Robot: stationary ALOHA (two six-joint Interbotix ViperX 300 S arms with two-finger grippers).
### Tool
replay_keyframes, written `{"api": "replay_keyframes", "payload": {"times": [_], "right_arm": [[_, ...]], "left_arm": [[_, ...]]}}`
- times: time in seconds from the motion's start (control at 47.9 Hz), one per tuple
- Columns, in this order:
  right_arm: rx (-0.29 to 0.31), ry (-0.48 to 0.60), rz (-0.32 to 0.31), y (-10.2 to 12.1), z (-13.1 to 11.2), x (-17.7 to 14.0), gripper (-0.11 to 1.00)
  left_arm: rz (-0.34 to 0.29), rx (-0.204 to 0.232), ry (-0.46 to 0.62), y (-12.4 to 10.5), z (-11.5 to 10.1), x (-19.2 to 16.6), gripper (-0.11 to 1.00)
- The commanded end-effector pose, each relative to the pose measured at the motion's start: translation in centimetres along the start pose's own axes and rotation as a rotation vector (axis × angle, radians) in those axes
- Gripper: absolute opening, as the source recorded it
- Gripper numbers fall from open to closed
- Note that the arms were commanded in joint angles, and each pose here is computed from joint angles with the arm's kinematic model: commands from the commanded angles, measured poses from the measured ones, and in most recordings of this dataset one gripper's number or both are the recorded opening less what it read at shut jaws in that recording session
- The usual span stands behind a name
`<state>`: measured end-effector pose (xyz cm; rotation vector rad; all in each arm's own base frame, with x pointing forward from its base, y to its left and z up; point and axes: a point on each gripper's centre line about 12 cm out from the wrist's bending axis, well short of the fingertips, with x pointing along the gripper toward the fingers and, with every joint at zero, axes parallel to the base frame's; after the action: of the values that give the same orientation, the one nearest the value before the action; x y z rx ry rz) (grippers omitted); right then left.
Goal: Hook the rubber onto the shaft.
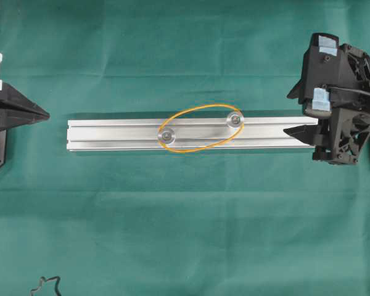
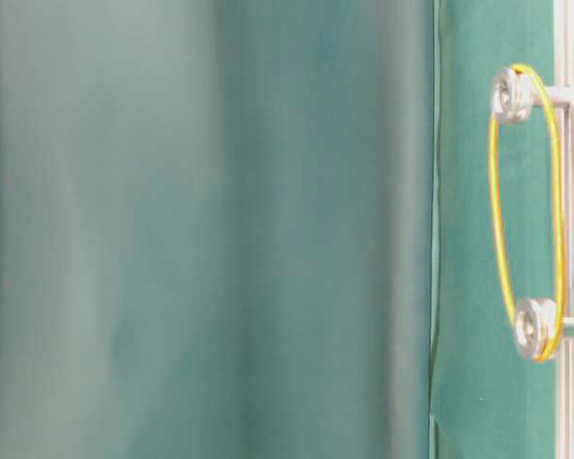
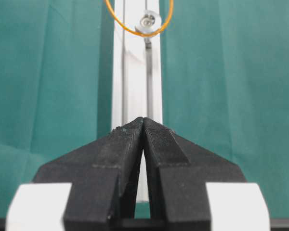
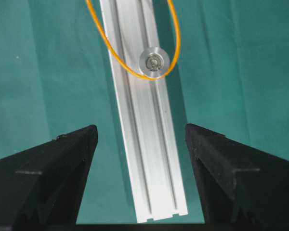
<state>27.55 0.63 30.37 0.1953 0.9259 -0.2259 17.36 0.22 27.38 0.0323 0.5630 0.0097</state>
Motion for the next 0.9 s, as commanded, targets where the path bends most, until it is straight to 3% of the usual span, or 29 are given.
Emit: {"api": "replay_keyframes", "payload": {"times": [0.0, 0.877], "right_arm": [[0.004, -0.027, 0.012, 0.1, 0.42, -0.61, 0.76], [0.004, -0.016, 0.008, 0.12, 0.35, -0.4, 0.76]], "left_arm": [[0.004, 0.001, -0.032, 0.09, 1.17, -0.42, 0.0], [0.004, 0.0, -0.034, 0.09, 1.22, -0.44, 0.0]]}}
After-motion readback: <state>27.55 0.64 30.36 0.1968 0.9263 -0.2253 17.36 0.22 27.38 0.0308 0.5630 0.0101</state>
